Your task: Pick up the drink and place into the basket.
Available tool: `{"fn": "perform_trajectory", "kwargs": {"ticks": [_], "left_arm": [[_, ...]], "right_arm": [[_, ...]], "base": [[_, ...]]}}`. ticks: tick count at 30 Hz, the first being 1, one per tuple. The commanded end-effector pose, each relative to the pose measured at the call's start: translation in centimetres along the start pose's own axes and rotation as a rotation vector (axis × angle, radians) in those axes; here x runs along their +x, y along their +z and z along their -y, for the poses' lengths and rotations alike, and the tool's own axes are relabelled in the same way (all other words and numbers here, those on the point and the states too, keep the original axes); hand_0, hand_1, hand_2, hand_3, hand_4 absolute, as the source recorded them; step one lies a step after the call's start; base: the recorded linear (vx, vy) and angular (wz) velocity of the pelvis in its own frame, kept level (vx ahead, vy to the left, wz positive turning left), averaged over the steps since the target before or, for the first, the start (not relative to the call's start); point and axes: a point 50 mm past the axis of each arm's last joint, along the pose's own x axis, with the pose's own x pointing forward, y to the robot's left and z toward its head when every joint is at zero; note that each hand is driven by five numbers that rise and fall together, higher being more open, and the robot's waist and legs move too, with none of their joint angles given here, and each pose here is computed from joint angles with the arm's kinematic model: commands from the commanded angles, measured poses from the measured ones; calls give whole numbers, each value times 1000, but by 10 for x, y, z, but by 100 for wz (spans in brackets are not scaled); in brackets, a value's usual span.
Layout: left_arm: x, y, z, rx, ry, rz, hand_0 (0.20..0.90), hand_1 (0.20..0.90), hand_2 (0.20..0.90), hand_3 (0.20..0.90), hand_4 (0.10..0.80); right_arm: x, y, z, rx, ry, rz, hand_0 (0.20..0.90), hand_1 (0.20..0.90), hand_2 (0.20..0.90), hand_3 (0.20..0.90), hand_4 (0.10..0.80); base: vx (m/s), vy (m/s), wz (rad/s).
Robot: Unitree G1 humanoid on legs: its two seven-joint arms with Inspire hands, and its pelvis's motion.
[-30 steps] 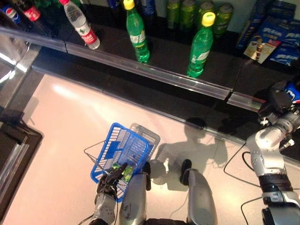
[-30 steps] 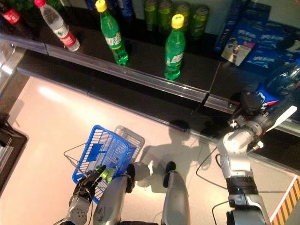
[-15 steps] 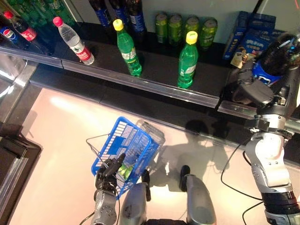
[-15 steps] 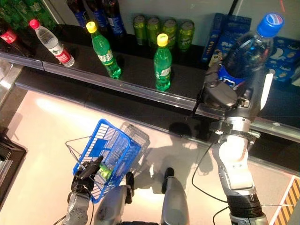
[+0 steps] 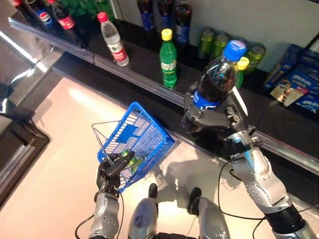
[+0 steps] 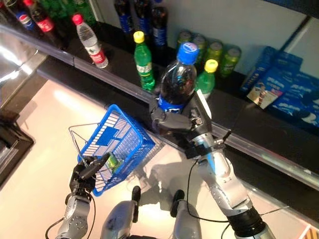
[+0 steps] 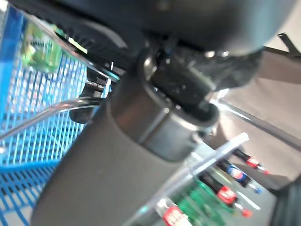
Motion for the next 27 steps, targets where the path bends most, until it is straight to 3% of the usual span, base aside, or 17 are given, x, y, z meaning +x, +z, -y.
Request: {"fn": "perform_trajectory", "kwargs": {"ticks": [1, 13, 27], "left_arm": [[-6, 104, 26, 211, -334, 453, 300, 300, 300, 200, 100], [-27, 115, 91, 243, -785, 406, 300, 300, 300, 200, 100], [-54, 125, 123, 232, -1137, 370, 300, 300, 300, 200, 100]], "right_arm": [[21, 75, -43, 117, 169, 458, 300, 300, 300, 200, 100], [54, 65, -84, 193, 91, 377, 300, 300, 300, 200, 100], [69, 28, -98, 174, -25, 201, 300, 300, 300, 200, 100]], "base": [[5, -56, 23], [12, -29, 30], [27, 10, 31]]}}
